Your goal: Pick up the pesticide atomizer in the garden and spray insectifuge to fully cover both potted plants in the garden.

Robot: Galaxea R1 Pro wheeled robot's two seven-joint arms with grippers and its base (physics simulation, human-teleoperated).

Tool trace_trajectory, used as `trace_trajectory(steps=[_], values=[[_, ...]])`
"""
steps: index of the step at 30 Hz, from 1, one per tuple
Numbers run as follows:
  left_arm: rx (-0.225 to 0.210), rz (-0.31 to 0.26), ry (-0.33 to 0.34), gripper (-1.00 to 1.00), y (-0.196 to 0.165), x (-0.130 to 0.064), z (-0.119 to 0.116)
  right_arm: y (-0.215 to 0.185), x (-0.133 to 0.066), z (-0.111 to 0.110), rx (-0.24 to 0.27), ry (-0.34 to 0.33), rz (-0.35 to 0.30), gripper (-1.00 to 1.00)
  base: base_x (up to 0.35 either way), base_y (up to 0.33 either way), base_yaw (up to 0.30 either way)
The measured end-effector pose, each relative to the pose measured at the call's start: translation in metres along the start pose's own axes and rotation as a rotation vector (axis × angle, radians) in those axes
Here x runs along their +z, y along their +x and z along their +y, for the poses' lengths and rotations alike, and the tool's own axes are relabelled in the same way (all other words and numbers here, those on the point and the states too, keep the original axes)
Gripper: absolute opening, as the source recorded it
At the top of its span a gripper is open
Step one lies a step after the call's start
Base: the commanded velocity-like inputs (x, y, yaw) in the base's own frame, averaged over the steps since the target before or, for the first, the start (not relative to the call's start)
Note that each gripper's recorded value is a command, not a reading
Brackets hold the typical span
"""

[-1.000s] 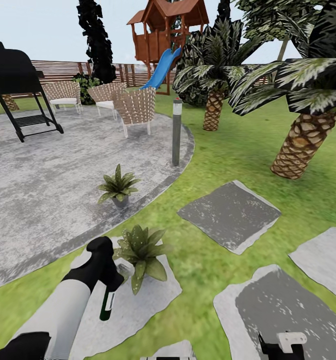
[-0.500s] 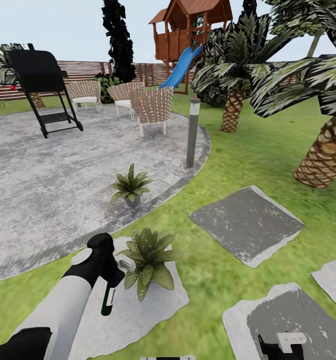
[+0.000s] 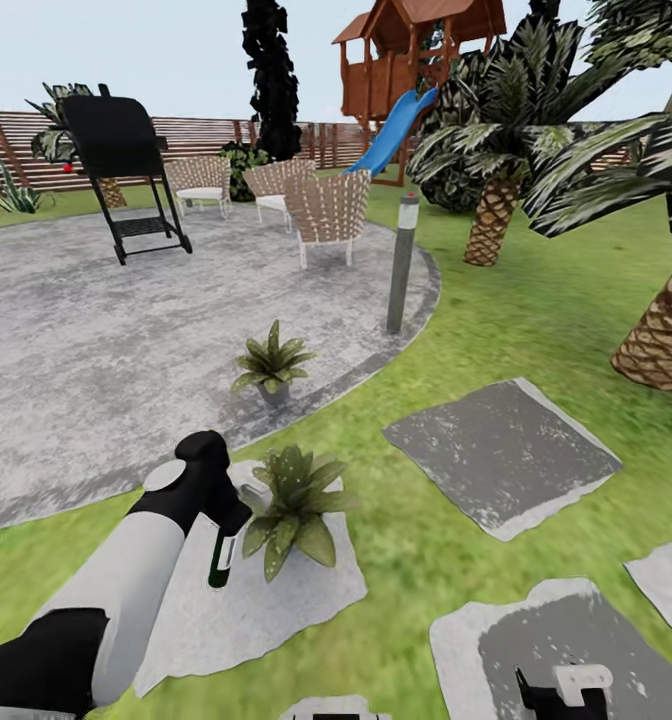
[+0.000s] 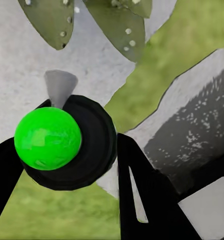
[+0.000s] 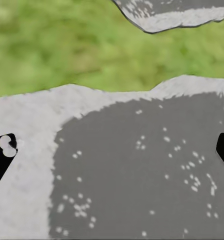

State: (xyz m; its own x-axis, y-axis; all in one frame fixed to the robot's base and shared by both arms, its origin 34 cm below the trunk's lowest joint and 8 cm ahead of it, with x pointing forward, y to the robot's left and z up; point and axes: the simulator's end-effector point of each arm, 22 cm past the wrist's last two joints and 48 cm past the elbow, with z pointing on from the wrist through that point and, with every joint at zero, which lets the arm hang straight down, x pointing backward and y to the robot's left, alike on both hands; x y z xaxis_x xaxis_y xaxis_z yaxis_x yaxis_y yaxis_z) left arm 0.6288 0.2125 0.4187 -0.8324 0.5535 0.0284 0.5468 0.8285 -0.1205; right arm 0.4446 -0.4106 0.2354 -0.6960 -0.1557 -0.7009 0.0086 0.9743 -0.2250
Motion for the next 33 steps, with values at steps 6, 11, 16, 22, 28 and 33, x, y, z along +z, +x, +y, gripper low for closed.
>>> trace_trajectory(steps=[6, 11, 16, 22, 28, 33], values=[[0.104, 0.068, 0.032, -1.0, -0.002, -0.013, -0.021, 0.0, 0.0, -0.002, -0.001, 0.002, -0.001, 1.0, 0.312, -0.038, 0.019], [0.14, 0.09, -0.016, -1.0, -0.002, -0.017, -0.014, 0.0, 0.0, -0.002, 0.0, 0.003, -0.001, 1.0, 0.334, -0.001, 0.0], [0.277, 0.077, -0.037, -1.0, -0.013, -0.031, -0.006, 0.0, 0.0, -0.002, 0.0, 0.003, 0.0, 1.0, 0.251, 0.0, 0.0], [0.292, 0.137, 0.007, -1.0, 0.001, -0.014, -0.014, 0.0, 0.0, -0.002, 0.0, 0.003, 0.0, 1.0, 0.021, 0.0, 0.149], [0.296, 0.14, 0.014, -1.0, 0.001, -0.012, -0.019, 0.0, 0.0, -0.002, 0.0, 0.002, 0.0, 1.0, 0.001, -0.009, 0.268], [0.297, 0.139, 0.016, -1.0, 0.001, -0.011, -0.02, 0.0, 0.0, -0.002, -0.001, 0.003, 0.0, 1.0, 0.077, -0.233, 0.031]])
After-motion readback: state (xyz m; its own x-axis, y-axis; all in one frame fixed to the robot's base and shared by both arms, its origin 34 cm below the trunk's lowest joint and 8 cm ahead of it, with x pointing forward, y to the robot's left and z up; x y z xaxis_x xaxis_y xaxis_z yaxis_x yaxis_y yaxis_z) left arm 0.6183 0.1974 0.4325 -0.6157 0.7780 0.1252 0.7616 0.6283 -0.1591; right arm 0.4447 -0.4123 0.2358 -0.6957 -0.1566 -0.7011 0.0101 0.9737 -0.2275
